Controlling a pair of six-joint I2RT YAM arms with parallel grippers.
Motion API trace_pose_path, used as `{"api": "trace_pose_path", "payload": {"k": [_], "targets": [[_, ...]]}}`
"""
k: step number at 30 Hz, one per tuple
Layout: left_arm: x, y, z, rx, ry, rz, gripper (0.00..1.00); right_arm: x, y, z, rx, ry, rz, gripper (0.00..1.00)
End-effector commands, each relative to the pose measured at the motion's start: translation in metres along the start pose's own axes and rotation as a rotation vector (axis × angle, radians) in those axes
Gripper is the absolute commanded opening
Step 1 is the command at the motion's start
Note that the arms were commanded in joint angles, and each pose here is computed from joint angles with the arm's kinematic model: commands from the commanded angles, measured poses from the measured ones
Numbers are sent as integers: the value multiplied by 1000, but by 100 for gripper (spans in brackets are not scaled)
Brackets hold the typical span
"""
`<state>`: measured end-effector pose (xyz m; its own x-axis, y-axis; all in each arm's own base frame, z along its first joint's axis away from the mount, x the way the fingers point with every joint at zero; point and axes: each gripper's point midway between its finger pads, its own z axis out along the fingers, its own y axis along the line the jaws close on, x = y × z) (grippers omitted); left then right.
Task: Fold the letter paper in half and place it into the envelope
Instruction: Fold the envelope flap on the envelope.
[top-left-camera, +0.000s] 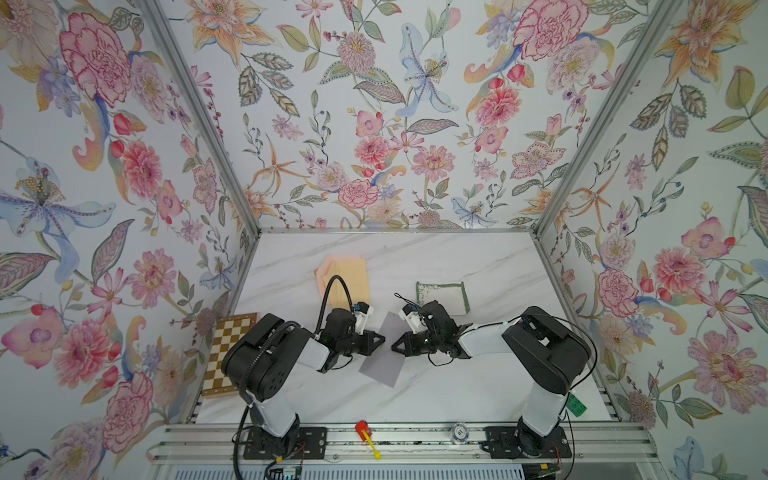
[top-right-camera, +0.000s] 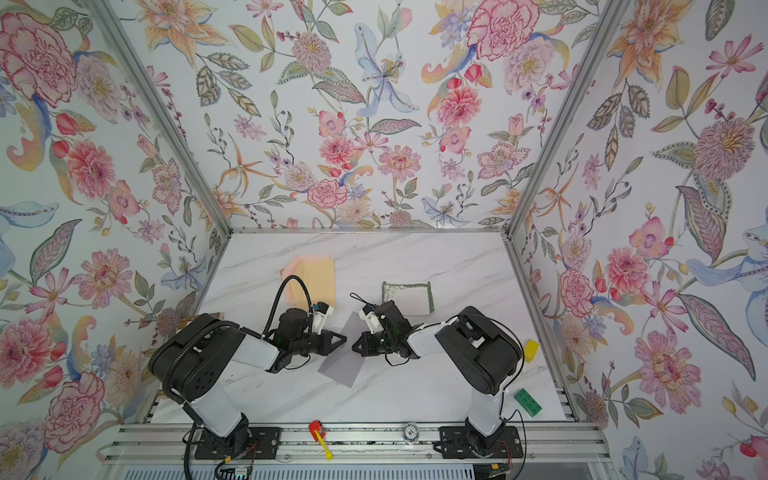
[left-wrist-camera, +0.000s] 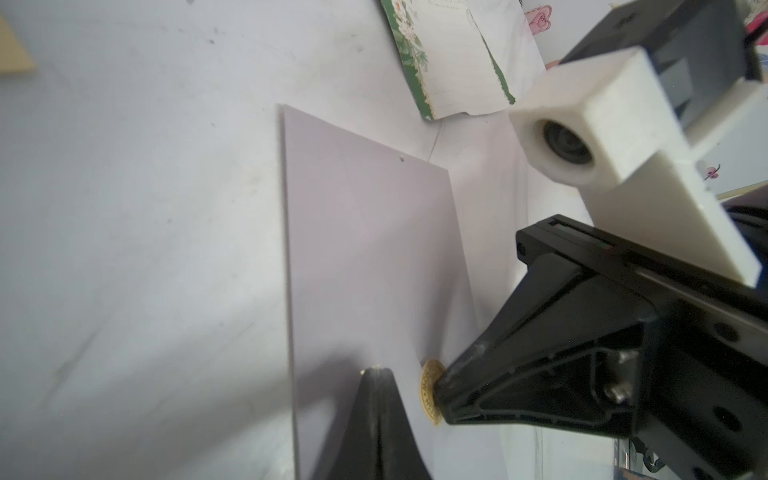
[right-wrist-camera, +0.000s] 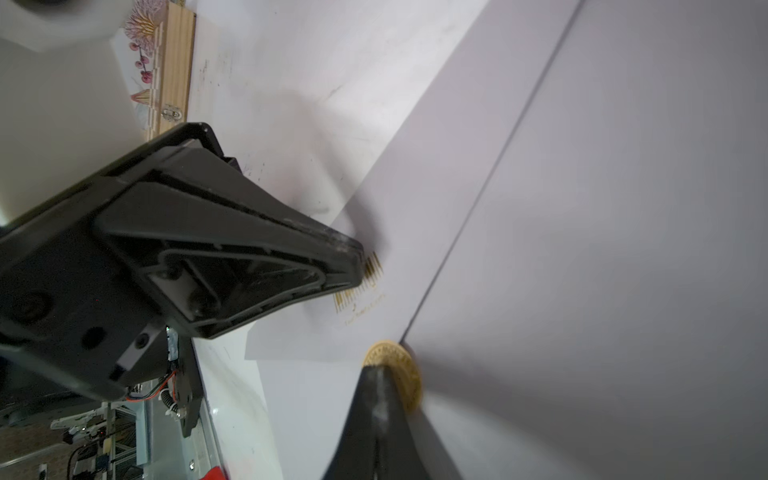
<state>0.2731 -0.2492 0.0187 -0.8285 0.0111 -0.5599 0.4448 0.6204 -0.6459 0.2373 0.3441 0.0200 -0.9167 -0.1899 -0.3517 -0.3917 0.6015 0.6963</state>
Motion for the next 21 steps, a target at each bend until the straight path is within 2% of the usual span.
{"api": "trace_pose_path", "payload": {"k": [1,5,11,17,21], "targets": [[23,18,-4,-79,46,-50,0,27,-36,2,162,93,52,0],[21,17,-6,-80,29,-48,0,40,-57,-11,282,106,49,0],[-21,-23,-23,57,-147,-17,0,32,-46,-9,206,63,27,0],[-29,-30,-16,59,-143,5,0,29,-41,8,158,87,29,0],[-10,-14,-4,27,-77,-43,0,20,-30,8,93,58,27,0]]}}
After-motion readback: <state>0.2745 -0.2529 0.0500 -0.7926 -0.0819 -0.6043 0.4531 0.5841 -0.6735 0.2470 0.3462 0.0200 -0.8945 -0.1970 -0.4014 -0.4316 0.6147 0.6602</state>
